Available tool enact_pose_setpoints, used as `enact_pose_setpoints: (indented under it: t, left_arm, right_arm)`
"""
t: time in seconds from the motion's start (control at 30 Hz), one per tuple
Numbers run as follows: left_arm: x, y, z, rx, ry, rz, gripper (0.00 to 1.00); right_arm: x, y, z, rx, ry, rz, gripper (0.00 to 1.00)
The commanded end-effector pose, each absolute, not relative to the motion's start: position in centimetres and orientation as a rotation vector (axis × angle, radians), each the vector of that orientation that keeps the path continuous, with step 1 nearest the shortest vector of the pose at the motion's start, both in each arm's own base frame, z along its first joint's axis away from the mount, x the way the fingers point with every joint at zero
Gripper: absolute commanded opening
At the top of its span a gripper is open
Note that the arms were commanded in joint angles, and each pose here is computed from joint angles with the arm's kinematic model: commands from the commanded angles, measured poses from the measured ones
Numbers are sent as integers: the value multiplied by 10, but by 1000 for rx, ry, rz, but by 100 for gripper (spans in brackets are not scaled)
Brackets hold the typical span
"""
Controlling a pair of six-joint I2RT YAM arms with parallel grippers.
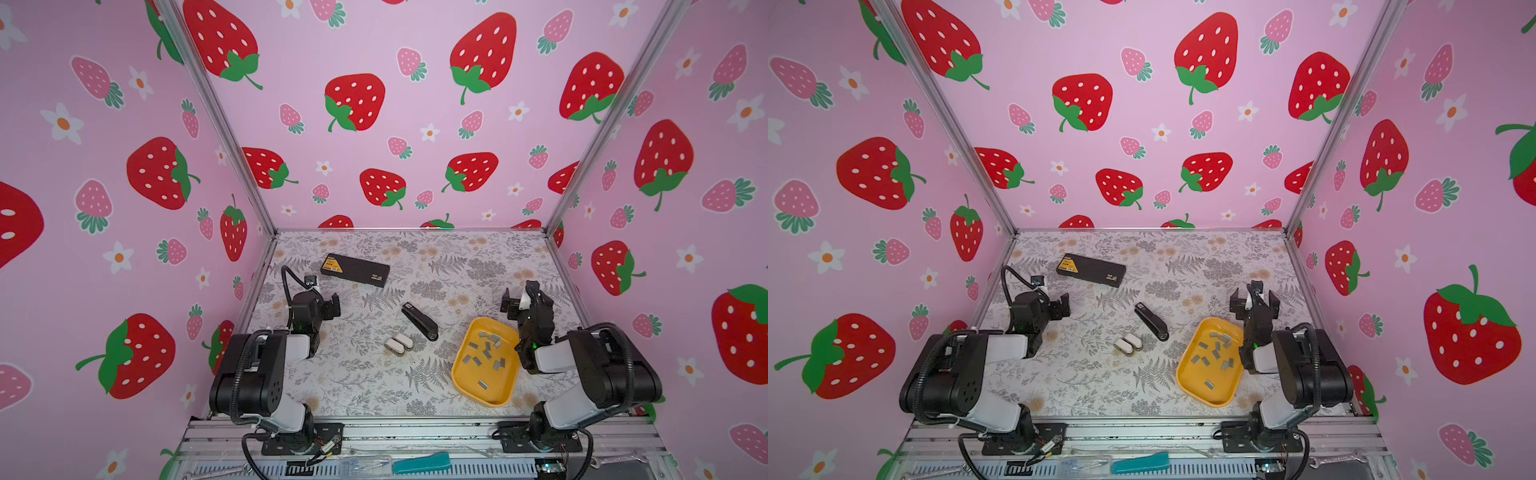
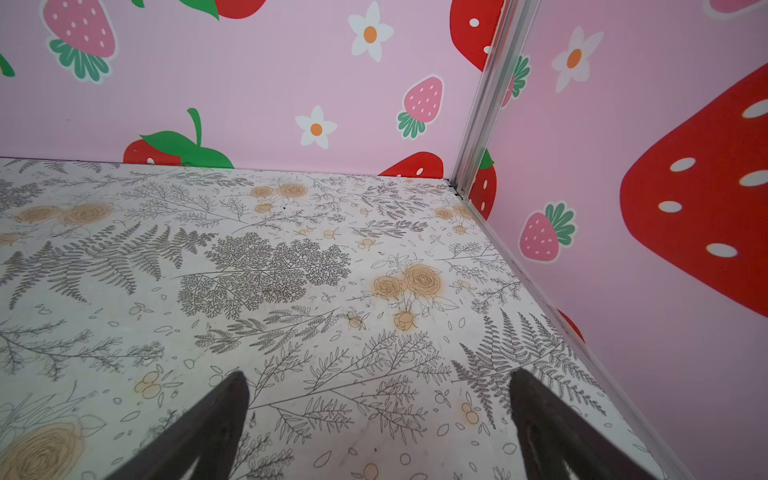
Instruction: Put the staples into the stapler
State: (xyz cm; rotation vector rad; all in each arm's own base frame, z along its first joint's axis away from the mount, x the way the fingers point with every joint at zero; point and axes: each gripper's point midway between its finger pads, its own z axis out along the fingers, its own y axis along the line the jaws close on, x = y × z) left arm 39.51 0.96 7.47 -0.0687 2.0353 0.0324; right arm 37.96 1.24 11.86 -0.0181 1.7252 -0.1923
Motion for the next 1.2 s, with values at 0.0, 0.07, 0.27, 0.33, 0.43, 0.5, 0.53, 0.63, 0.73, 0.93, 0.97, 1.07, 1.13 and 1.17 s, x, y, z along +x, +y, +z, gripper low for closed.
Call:
enact_pose_setpoints:
  t: [0.0,0.07,0.27,0.33,0.43,0.5,0.53,0.63,0.73,0.93,0.97,1.07,1.13,1.17]
  left_arm:
    - [403,10,85,-68,2001,34,99]
    - [403,9,84,-68,2001,31,99]
    - [403,9,85,-67,2001,31,99]
    - [403,9,85,-68,2000,31,99]
    - [403,9,85,-66,2001,31,99]
    - [403,9,84,-67,2002,31,99]
    - [403,10,85,-67,2001,32,99]
    - [403,10,85,-67,1999,32,99]
    - [403,10,85,-66,2000,35,99]
    - [403,9,85,-67,1999,33,99]
    - [403,10,84,-69,2001,33,99]
    - [403,10,85,-70,2001,33,99]
    - [403,10,84,-70,2002,33,99]
    - [403,9,85,-68,2000,33,99]
  right_arm:
    - [379,11,123,-9,1702,-209,99]
    - [379,11,123,-9,1702,-209,99]
    - [379,11,123,-10,1702,-208,99]
    - [379,10,123,-10,1704,-209,99]
    - [379,11,124,-10,1701,-209,99]
    - [378,11,124,-9,1699,-208,99]
    - [378,10,124,-9,1697,-210,99]
    - [378,11,124,-9,1698,-210,99]
    - [378,11,124,-10,1699,-210,99]
    - [379,11,123,-9,1701,-210,99]
    - [379,11,123,-10,1702,-209,99]
    - [378,7,126,15,1690,-222,99]
    - [378,-3,139,93,1680,-270,99]
    - [379,-2,145,93,1707,-277,99]
